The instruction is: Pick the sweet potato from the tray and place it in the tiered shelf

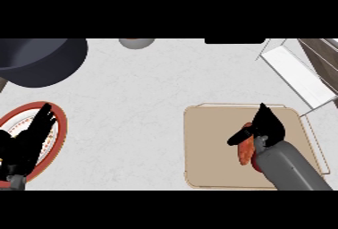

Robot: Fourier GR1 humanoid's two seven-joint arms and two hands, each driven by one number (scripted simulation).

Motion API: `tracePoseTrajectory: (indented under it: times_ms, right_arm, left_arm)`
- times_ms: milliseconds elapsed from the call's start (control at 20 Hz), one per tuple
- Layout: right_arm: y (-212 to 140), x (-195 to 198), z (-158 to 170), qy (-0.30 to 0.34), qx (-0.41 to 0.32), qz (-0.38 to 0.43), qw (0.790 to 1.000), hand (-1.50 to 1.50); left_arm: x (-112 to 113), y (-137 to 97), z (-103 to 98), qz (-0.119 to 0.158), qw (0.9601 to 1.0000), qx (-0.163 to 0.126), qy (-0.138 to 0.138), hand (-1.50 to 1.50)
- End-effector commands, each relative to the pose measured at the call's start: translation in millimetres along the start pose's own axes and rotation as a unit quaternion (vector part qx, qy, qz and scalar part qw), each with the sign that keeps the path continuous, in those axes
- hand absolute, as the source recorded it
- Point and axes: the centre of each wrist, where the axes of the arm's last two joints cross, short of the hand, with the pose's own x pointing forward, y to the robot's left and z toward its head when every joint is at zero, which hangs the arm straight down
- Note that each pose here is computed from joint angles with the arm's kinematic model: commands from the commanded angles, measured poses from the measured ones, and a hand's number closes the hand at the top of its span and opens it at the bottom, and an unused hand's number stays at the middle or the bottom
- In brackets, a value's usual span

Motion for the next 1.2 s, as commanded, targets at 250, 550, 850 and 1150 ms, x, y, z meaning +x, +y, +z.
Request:
tracePoseTrajectory:
  times_ms: [250, 550, 850, 1150]
  right_arm:
    - [-18.8, -10.3, 4.6, 0.105, 0.0, 0.042, 0.994, -1.5]
    - [11.1, -26.5, 6.6, 0.103, 0.002, 0.035, 0.994, -1.5]
    - [8.3, -38.1, -7.3, 0.111, 0.011, 0.04, 0.993, -1.5]
    - [37.3, -51.6, -5.0, 0.097, 0.03, 0.012, 0.995, 1.5]
  left_arm:
    - [2.3, 15.0, -2.5, -0.002, 1.0, -0.008, -0.002, 0.0]
    - [12.3, 7.9, 1.0, 0.0, 0.9999, -0.009, -0.009, 0.0]
    - [-3.5, -2.8, 17.7, 0.001, 0.9999, -0.01, -0.001, 0.0]
    - [-1.8, 13.7, 5.2, 0.006, 0.9999, -0.004, -0.009, 0.0]
